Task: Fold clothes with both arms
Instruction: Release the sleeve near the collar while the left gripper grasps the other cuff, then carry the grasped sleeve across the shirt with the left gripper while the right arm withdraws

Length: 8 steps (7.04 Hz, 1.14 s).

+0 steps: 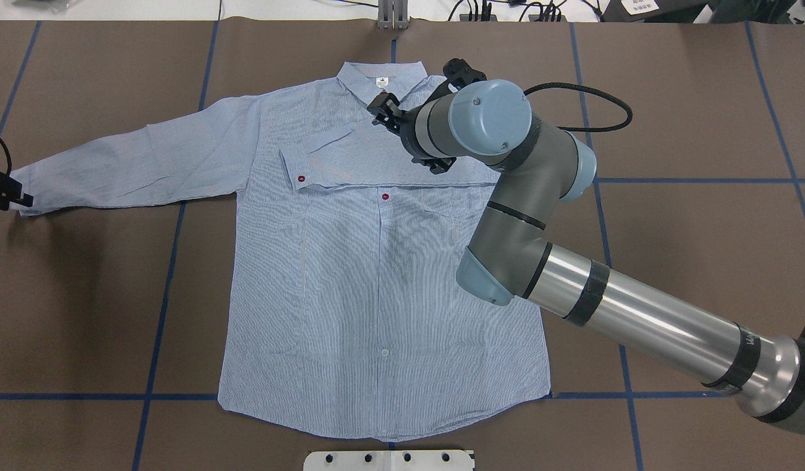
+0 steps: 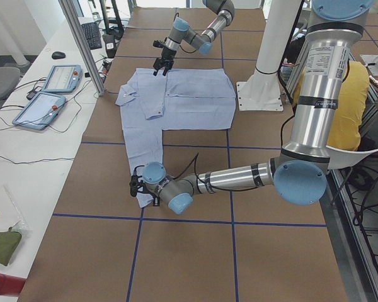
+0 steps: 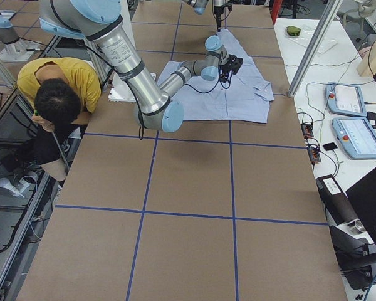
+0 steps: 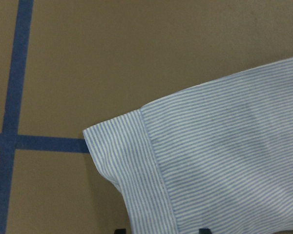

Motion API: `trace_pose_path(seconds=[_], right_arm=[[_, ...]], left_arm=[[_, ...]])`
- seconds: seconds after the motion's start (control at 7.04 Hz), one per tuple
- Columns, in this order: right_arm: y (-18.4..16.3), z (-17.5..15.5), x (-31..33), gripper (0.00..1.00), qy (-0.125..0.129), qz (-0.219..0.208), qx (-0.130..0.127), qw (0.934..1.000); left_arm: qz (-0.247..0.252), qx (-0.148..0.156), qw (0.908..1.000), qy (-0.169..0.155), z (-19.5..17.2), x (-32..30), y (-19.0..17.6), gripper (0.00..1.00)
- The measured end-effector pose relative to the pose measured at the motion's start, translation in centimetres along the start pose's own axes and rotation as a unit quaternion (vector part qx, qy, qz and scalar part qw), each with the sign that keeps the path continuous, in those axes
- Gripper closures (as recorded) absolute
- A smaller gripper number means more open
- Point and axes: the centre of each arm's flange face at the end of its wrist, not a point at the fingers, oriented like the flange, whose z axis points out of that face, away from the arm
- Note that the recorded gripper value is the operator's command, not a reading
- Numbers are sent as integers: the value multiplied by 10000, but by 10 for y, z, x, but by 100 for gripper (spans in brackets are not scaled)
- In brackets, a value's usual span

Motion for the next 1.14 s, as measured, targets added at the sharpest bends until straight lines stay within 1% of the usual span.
trace_pose_path(seconds=[0.14,0.43,0.57,0.71,0.85,0.99,1.14], right_arm=[[0,-1,-1,0,-11,3,-3,10000],[1,-6,-3,0,-49,7,-13,10000],[2,-11,-6,0,-91,6,-18,10000],[0,-18,-9,0,-140,6,-19,9999],[-11,-24,-7,0,-151,28,-30,9999],[-36,-33,1,0,-98,74,-91,9999],[-73,-45,15,0,-4,47,-168,9998]], left_arm=[[-14,-6,10000,-6,0,-2,1,100],[5,8,10000,20,-2,2,1,100],[51,55,9999,82,-8,12,-1,100],[90,163,9996,200,-20,35,-7,100],[138,346,9984,426,-38,79,-21,100],[213,499,9955,776,-54,153,-42,100],[271,509,9915,1163,-58,242,-58,100]])
